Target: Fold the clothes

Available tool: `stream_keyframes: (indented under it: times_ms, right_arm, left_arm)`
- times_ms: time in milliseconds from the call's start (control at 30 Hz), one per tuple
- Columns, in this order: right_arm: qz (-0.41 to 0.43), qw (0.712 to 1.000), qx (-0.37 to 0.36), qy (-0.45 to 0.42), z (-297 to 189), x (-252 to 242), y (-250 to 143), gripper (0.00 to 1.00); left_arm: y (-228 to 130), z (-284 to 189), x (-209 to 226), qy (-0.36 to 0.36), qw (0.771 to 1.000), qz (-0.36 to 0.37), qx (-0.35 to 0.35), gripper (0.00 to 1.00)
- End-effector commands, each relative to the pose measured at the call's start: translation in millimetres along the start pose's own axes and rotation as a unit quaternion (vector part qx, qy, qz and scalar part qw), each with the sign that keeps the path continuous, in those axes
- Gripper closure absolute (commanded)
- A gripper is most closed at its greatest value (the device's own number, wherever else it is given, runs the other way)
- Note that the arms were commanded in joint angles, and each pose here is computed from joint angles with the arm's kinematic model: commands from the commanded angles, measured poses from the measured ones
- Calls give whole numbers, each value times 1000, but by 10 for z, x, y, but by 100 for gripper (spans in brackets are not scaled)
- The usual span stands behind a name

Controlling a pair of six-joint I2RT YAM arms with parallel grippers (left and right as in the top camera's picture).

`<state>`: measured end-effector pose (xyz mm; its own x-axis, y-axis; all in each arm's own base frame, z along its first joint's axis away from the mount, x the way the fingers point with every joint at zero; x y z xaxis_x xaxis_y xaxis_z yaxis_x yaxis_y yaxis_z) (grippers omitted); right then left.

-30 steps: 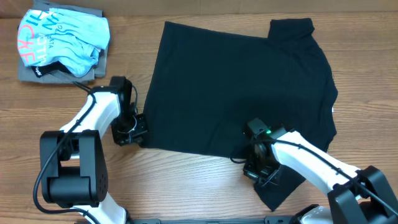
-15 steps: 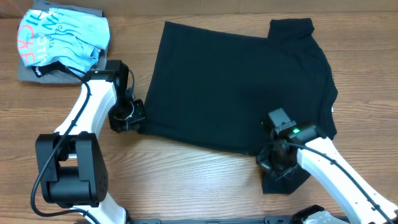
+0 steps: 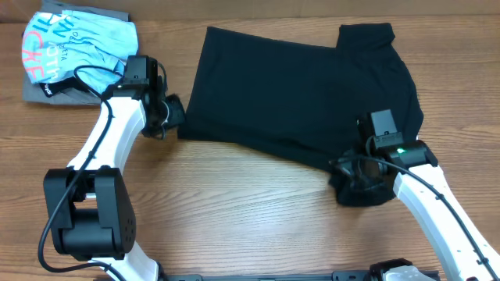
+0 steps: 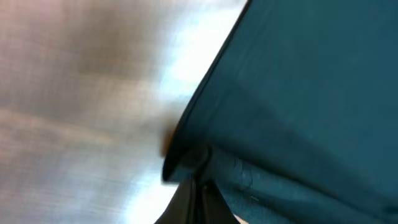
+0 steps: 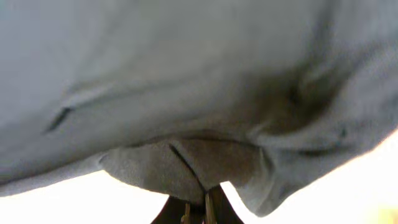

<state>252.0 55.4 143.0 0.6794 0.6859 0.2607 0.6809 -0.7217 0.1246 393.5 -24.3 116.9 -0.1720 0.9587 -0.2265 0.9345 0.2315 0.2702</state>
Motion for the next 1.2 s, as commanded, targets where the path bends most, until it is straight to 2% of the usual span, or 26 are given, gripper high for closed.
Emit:
stream_keyframes:
  times_ms: [0,133,333,533,767,833,933,967,1033,1067,1167]
  right_arm:
    - [-31,998,-38,35,-91,159,144,96]
    - [-32,996,-72,50,-74,256,264,95]
    - [-37,990,-135,28,-52,263,454,93]
    - [-34,982,-185,34,-107,295,641,96]
    - [-23,978,-205,34,-78,239,875,96]
    - [-35,979,-200,34,-19,252,900,93]
    - [-55,980,-190,36,106,308,920,79]
    - [-55,980,-188,35,160,318,931,67]
    - [-56,981,-183,29,245,321,941,32]
    - [-59,981,-181,25,275,316,939,19]
    - [-65,983,-172,13,262,292,929,0]
  left_arm:
    - [193,-63,-119,-25,999,-7,-43,96]
    - [356,-79,-236,-40,995,8,-88,96]
    - [515,-114,-463,-62,988,35,-139,93]
    - [537,-65,-635,-57,984,55,-158,91]
    - [535,179,-676,-31,985,63,-159,87]
    - [547,251,-669,-31,985,62,-160,87]
    - [557,364,-659,-30,985,62,-158,85]
    - [558,404,-651,-29,985,62,-157,83]
    - [553,463,-641,-28,986,62,-154,77]
    - [551,472,-640,-28,986,63,-153,74]
    - [558,449,-641,-28,985,72,-154,64]
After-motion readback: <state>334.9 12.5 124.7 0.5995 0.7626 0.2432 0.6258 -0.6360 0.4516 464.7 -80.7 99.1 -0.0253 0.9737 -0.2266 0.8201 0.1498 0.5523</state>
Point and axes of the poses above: each gripper's point midway between its finger pads, its own z axis out along the fingers, its own x axis along the line the jaws close on, y = z × x, the point moved 5 cm from there along -z, back along the fingers, and after that the axes turned 8 degrees about z, right-handed, at the moved point
